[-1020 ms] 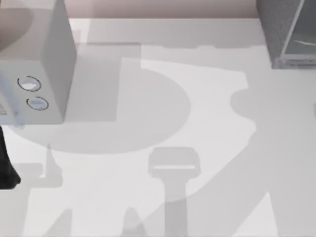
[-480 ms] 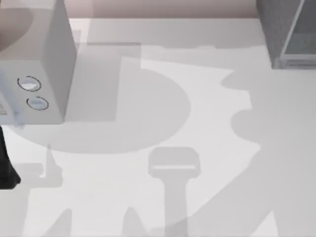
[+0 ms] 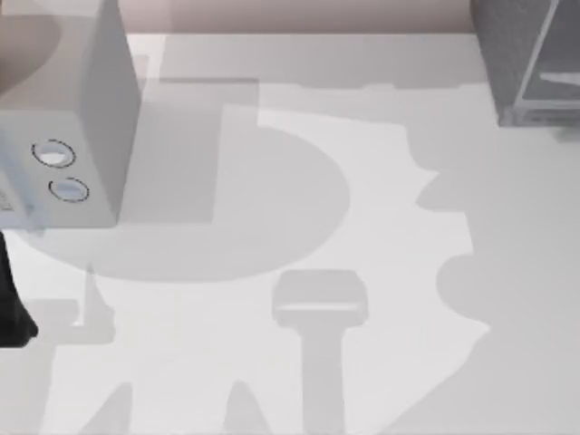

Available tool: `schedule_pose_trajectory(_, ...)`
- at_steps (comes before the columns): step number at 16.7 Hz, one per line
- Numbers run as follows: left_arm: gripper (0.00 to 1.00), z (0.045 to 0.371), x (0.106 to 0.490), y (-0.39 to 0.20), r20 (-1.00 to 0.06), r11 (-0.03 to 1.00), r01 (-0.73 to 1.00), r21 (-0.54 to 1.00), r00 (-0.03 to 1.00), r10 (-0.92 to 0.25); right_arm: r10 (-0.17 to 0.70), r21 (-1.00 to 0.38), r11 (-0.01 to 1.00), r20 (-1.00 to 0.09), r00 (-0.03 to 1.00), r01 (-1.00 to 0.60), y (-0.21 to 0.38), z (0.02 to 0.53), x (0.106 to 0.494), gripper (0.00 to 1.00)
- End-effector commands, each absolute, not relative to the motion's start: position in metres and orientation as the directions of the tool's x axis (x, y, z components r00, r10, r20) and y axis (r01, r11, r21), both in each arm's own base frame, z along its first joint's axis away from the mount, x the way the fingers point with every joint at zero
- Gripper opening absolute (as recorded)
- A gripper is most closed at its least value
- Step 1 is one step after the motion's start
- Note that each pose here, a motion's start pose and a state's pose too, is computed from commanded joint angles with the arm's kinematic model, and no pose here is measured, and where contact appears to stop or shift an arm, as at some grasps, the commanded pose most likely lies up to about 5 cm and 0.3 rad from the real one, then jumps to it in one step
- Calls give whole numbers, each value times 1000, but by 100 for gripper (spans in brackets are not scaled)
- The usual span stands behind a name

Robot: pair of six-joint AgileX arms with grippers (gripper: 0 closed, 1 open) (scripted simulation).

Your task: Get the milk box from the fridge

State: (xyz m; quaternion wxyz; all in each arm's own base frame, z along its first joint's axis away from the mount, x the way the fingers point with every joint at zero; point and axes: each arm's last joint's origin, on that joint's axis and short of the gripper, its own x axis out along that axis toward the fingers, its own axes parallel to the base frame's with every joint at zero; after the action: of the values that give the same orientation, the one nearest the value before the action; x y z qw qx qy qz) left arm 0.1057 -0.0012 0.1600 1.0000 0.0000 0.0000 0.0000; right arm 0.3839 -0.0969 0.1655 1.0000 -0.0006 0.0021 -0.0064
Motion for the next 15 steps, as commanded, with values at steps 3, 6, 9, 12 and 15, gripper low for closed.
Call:
schedule_pose_trajectory(3,100,160,106,-1,0,1000,0,0,1000,0,-8,2,1000,-10,1000,8,-95,164,385,0)
schedule_pose_trajectory(6,100,160,106,-1,0,1000,0,0,1000,0,-4,3,1000,-18,1000,4,-89,172,378,0)
schedule_pose_trajectory(9,100,160,106,-1,0,1000,0,0,1000,0,-1,1,1000,-23,1000,1,-75,195,356,0)
schedule_pose_trajectory(12,100,160,106,-1,0,1000,0,0,1000,0,-1,-3,1000,-16,1000,1,-57,225,317,0)
schedule_pose_trajectory(15,100,160,106,-1,0,1000,0,0,1000,0,-3,-6,1000,7,1000,3,-37,250,259,0)
